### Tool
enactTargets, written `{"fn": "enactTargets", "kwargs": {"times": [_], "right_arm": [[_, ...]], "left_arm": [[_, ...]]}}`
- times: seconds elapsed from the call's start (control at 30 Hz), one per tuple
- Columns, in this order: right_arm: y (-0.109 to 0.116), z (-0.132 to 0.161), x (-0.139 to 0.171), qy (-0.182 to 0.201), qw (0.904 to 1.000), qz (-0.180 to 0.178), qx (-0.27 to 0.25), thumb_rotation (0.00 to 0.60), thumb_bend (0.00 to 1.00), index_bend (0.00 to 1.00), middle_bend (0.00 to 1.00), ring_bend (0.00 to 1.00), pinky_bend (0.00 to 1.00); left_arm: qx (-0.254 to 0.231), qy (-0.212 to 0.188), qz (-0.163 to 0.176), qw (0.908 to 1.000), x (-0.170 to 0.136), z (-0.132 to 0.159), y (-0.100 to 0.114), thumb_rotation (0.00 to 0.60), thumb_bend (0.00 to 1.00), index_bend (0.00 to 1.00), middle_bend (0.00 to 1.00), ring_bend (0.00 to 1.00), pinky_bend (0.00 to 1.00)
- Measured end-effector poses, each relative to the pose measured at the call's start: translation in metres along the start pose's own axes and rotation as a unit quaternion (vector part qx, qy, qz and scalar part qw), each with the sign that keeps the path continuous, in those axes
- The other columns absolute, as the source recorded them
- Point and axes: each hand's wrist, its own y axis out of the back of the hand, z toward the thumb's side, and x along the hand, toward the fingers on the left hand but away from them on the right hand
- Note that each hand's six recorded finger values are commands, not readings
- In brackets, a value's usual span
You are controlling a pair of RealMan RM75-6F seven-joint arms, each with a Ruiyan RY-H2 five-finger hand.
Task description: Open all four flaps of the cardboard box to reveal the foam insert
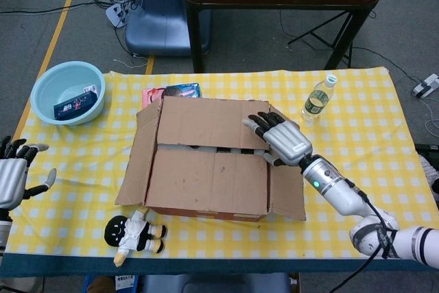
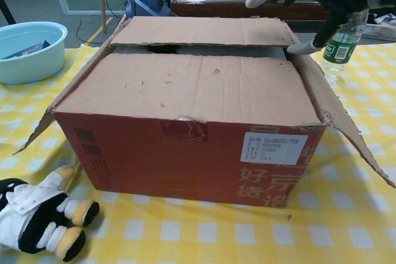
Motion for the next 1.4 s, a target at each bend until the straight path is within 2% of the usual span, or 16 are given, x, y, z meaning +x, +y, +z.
{"fn": "enactTargets", "kwargs": {"times": [0.27, 0.8, 1.03, 1.4], "right_arm": [[0.000, 0.007, -0.015, 0.000, 1.0000, -0.004, 0.002, 0.600, 0.28, 0.02, 0.03, 0.00, 0.07], [-0.005, 0.003, -0.036, -0.014, 0.9998, -0.012, 0.004, 0.600, 0.28, 0.02, 0.03, 0.00, 0.07], [0.014, -0.006, -0.042, -0.031, 0.9981, -0.053, -0.002, 0.600, 0.30, 0.02, 0.03, 0.00, 0.07], [0.062, -0.027, -0.052, -0.055, 0.9876, -0.147, -0.011, 0.600, 0.32, 0.02, 0.03, 0.00, 0.07]], "left_arm": [[-0.002, -0.004, 0.000, 1.0000, 0.000, 0.002, 0.000, 0.350, 0.40, 0.31, 0.28, 0.13, 0.00], [-0.007, -0.006, 0.004, 0.9999, -0.001, 0.001, 0.000, 0.352, 0.40, 0.32, 0.27, 0.13, 0.00], [-0.012, -0.001, 0.005, 0.9999, -0.003, -0.004, -0.001, 0.354, 0.40, 0.32, 0.27, 0.12, 0.00], [-0.015, -0.005, 0.014, 0.9998, -0.006, -0.004, 0.003, 0.353, 0.40, 0.32, 0.27, 0.12, 0.00]]}}
